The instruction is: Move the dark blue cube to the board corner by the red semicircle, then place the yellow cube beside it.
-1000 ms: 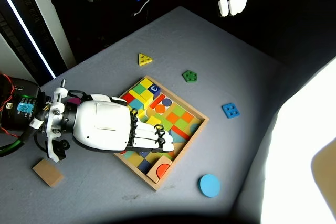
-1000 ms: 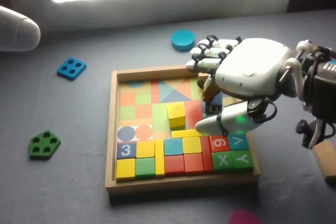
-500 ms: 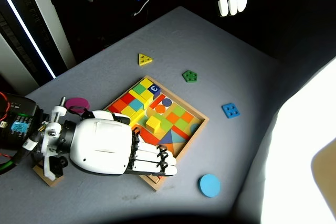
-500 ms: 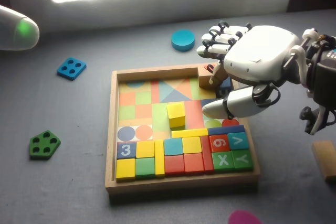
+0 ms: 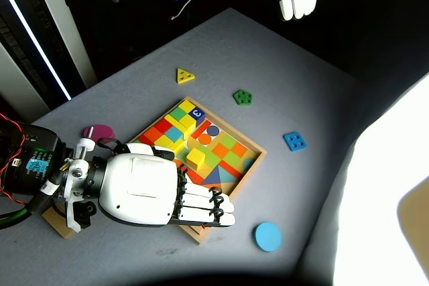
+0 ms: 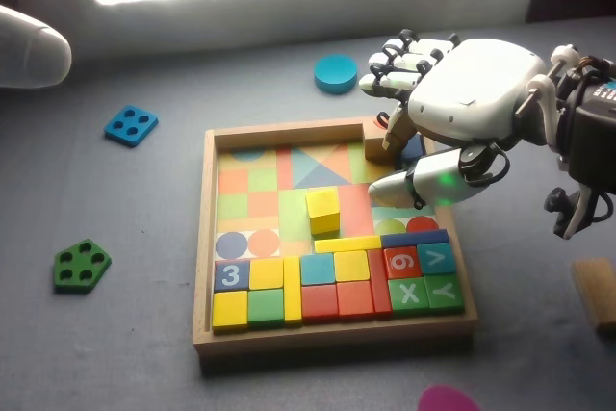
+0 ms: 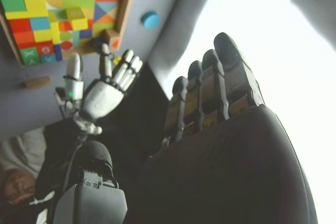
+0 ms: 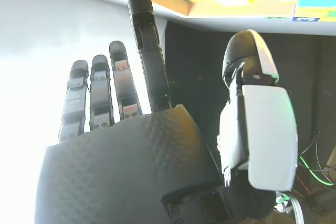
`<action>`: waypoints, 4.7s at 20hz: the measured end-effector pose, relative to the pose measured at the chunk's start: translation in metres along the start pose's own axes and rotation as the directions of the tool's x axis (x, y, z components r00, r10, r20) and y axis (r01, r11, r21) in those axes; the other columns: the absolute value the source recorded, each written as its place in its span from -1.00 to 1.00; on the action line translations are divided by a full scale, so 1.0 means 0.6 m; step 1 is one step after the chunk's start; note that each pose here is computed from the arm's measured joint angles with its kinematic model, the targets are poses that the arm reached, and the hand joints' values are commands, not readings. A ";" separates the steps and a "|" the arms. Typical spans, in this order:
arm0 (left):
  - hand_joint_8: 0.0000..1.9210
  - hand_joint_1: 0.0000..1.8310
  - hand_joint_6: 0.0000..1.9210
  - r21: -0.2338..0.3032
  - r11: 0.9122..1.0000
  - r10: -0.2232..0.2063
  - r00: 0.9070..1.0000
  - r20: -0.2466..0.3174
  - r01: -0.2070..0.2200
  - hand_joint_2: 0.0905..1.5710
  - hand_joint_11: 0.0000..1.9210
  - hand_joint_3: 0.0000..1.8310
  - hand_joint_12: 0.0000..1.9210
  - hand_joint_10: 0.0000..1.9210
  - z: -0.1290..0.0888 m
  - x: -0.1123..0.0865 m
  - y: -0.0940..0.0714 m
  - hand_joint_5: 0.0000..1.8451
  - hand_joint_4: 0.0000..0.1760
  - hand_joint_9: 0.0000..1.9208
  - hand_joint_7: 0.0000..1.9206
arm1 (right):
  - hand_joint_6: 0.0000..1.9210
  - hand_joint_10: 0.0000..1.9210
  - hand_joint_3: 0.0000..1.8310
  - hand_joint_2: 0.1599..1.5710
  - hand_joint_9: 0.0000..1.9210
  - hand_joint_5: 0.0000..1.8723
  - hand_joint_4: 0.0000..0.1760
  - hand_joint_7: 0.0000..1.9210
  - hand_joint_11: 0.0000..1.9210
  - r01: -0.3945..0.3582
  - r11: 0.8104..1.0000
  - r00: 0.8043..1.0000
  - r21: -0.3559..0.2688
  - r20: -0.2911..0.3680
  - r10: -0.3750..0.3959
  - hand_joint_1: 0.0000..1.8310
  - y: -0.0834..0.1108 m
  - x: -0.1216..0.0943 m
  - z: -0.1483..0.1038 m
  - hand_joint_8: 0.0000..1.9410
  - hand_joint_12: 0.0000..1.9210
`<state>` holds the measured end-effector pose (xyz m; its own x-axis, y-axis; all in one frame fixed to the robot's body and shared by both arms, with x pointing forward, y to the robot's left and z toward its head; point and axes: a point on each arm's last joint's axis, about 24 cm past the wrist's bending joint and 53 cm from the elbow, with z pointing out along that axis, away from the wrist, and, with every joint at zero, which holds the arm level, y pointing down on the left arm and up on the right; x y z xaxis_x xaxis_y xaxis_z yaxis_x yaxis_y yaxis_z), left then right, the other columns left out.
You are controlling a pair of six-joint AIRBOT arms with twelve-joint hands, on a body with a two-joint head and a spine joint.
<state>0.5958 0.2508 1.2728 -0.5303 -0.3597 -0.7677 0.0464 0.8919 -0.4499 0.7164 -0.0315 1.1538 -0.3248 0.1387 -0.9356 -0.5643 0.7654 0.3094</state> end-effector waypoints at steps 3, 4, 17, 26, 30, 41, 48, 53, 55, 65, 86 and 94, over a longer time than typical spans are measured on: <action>-1.00 -1.00 -1.00 -0.001 1.000 0.000 1.000 0.000 0.000 0.36 -1.00 -1.00 -0.53 -0.99 0.000 0.000 0.000 -0.93 -0.54 -0.92 -0.88 | -1.00 -1.00 -1.00 0.36 -1.00 -0.13 -0.80 -0.86 -1.00 0.000 1.000 1.000 0.012 0.004 0.000 -1.00 -0.010 -0.008 -0.004 -0.99 -1.00; -1.00 -1.00 -1.00 -0.002 1.000 0.001 1.000 0.001 -0.001 0.36 -1.00 -1.00 -0.53 -0.99 0.000 0.000 0.001 -0.93 -0.54 -0.92 -0.88 | -1.00 -1.00 -1.00 0.36 -1.00 -0.13 -0.80 -0.86 -1.00 -0.004 1.000 1.000 0.016 0.007 0.004 -1.00 -0.014 -0.013 -0.004 -0.99 -1.00; -1.00 -1.00 -1.00 0.001 1.000 0.002 1.000 -0.001 -0.002 0.38 -1.00 -1.00 -0.48 -1.00 0.000 0.001 -0.001 -0.94 -0.64 -0.91 -0.90 | -0.99 -1.00 -1.00 0.38 -1.00 -0.13 -0.96 -0.83 -1.00 -0.040 0.997 0.996 -0.060 0.083 0.045 -1.00 0.047 -0.068 -0.025 -1.00 -1.00; -1.00 -1.00 -1.00 0.002 1.000 0.002 1.000 -0.001 -0.002 0.36 -1.00 -1.00 -0.44 -1.00 -0.001 0.001 -0.002 -0.93 -0.63 -0.90 -0.88 | -1.00 -1.00 -1.00 0.39 -1.00 -0.14 -1.00 -0.84 -1.00 -0.059 0.982 0.998 -0.180 0.018 0.063 -1.00 0.155 -0.021 -0.026 -1.00 -1.00; -0.99 -1.00 -1.00 0.003 1.000 0.002 1.000 -0.001 -0.002 0.36 -1.00 -1.00 -0.49 -0.99 -0.001 0.001 -0.003 -0.93 -0.59 -0.90 -0.88 | -1.00 -1.00 -1.00 0.39 -1.00 -0.14 -1.00 -0.83 -1.00 -0.066 0.979 0.998 -0.195 -0.034 0.061 -1.00 0.172 0.019 -0.020 -0.99 -1.00; -1.00 -1.00 -1.00 0.003 1.000 0.002 1.000 0.001 -0.002 0.36 -1.00 -1.00 -0.55 -1.00 -0.001 0.001 -0.003 -0.93 -0.59 -0.91 -0.88 | -1.00 -1.00 -1.00 0.39 -1.00 -0.14 -1.00 -0.85 -1.00 -0.064 0.978 0.996 -0.196 -0.073 0.051 -1.00 0.178 0.056 0.000 -1.00 -1.00; -1.00 -1.00 -1.00 0.004 1.000 0.001 1.000 0.000 -0.001 0.37 -1.00 -1.00 -0.41 -0.99 -0.001 0.001 -0.003 -0.92 -0.58 -0.88 -0.86 | -1.00 -1.00 -1.00 0.39 -1.00 -0.15 -1.00 -0.86 -1.00 -0.073 0.985 0.997 -0.156 -0.051 0.066 -1.00 0.144 0.043 0.012 -0.99 -1.00; -1.00 -1.00 -1.00 0.003 1.000 0.002 1.000 0.001 -0.002 0.38 -1.00 -1.00 -0.39 -1.00 -0.001 0.000 -0.003 -0.91 -0.56 -0.88 -0.86 | -1.00 -1.00 -1.00 0.40 -1.00 -0.16 -1.00 -0.87 -1.00 -0.077 0.986 0.996 -0.145 -0.052 0.070 -1.00 0.135 0.042 0.014 -1.00 -1.00; -1.00 -1.00 -0.99 0.003 1.000 0.002 1.000 0.001 -0.002 0.38 -1.00 -1.00 -0.39 -1.00 -0.001 0.000 -0.003 -0.91 -0.58 -0.88 -0.87 | -1.00 -1.00 -1.00 0.40 -1.00 -0.16 -1.00 -0.87 -1.00 -0.083 0.987 0.995 -0.137 -0.059 0.076 -1.00 0.130 0.045 0.015 -1.00 -1.00; -1.00 -1.00 -1.00 0.007 1.000 0.005 1.000 0.000 -0.005 0.38 -1.00 -1.00 -0.45 -1.00 -0.002 0.002 -0.006 -0.93 -0.59 -0.89 -0.88 | -1.00 -1.00 -1.00 0.40 -1.00 -0.16 -1.00 -0.87 -1.00 -0.079 0.988 0.995 -0.135 -0.065 0.070 -1.00 0.128 0.050 0.014 -1.00 -1.00; -1.00 -1.00 -0.99 0.006 1.000 0.006 1.000 0.001 -0.006 0.38 -1.00 -1.00 -0.44 -1.00 -0.002 0.001 -0.006 -0.91 -0.59 -0.89 -0.88 | -1.00 -1.00 -1.00 0.39 -1.00 -0.16 -1.00 -0.84 -1.00 -0.039 0.998 0.998 -0.042 -0.042 0.037 -1.00 0.040 0.027 -0.001 -0.99 -1.00; -1.00 -1.00 -1.00 0.006 1.000 0.006 1.000 0.001 -0.006 0.39 -1.00 -1.00 -0.42 -1.00 -0.002 0.002 -0.006 -0.92 -0.65 -0.89 -0.88 | -0.99 -1.00 -1.00 0.40 -1.00 -0.16 -1.00 -0.85 -1.00 -0.053 0.999 0.998 0.011 -0.020 0.053 -1.00 -0.005 0.011 0.000 -1.00 -1.00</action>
<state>0.5942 0.2476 1.2741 -0.5295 -0.3547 -0.7706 0.0546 0.8923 -0.4482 0.7159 -0.0325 1.1468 -0.3698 0.1665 -0.9141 -0.5380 0.7637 0.3568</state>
